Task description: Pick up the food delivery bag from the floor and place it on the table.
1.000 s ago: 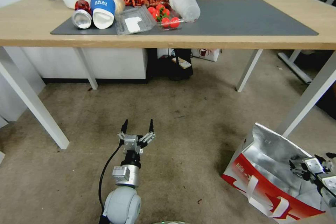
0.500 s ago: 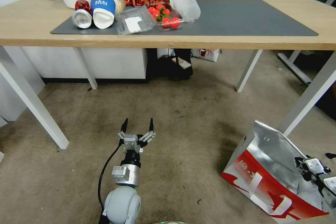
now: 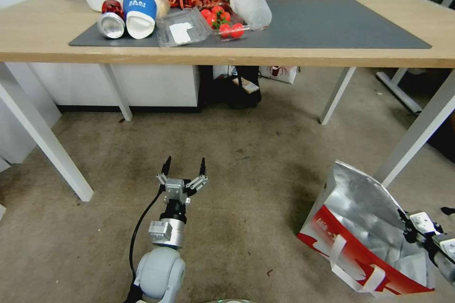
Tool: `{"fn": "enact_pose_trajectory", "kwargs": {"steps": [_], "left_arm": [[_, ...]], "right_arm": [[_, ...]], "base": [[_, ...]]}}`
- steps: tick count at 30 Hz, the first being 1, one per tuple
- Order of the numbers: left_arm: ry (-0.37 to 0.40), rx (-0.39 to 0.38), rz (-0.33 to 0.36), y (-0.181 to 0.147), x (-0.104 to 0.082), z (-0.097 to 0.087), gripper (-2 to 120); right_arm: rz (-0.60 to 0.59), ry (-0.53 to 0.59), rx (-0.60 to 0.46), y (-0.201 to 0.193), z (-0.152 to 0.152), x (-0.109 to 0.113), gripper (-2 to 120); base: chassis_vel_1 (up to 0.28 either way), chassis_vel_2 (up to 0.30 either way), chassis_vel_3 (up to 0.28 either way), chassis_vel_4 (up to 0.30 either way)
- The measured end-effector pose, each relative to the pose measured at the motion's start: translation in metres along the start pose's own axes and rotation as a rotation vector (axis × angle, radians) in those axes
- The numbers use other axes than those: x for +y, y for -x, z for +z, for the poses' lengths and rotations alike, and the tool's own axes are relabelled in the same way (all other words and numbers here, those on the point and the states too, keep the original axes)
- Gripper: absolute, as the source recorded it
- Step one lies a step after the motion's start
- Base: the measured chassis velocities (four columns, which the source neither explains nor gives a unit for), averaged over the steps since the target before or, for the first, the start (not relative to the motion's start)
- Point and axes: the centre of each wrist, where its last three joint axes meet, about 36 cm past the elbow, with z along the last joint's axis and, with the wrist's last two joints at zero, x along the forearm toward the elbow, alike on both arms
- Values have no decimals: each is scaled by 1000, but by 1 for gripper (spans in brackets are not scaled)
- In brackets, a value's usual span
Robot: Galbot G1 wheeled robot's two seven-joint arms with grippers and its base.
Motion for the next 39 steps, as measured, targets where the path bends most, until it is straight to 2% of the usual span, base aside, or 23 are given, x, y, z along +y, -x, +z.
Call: {"fn": "enact_pose_trajectory", "kwargs": {"steps": [5, 7, 11, 19, 22, 27, 30, 31, 35, 36, 39], "left_arm": [[6, 0, 1, 0, 5, 0, 100], [-4, 1, 11, 0, 8, 0, 100], [-35, 5, 15, 1, 12, -4, 100], [-33, 9, 17, 6, 21, -9, 100], [-34, 19, 16, 7, 27, -12, 100], [-34, 21, 16, 7, 31, -12, 100], [-40, 29, 16, 7, 36, -17, 100], [-40, 29, 16, 7, 36, -17, 100], [-45, 46, 18, 11, 46, -22, 100], [-45, 46, 18, 11, 46, -22, 100], [-48, 50, 16, 13, 54, -24, 100]], "right_arm": [[-49, 34, -64, -11, -21, 9, 0], [-108, 75, -115, -23, -46, 15, 0], [-197, 131, -156, -38, -72, 21, 0], [-346, 262, -168, -56, -110, 21, 0], [-470, 323, -180, -69, -140, 20, 0], [-575, 365, -186, -79, -165, 19, 0], [-682, 412, -186, -87, -189, 13, 0], [-682, 412, -186, -87, -189, 13, 0], [-790, 453, -160, -99, -219, -5, 0], [-790, 453, -160, -99, -219, -5, 0], [-824, 451, -180, -104, -234, -23, 0]], "base": [[0, 0, 0, 0], [0, 0, 0, 0], [0, 0, 0, 0], [0, 0, 0, 0], [0, 0, 0, 0], [0, 0, 0, 0], [0, 0, 0, 0], [0, 0, 0, 0], [0, 0, 0, 0], [0, 0, 0, 0], [0, 0, 0, 0]]}}
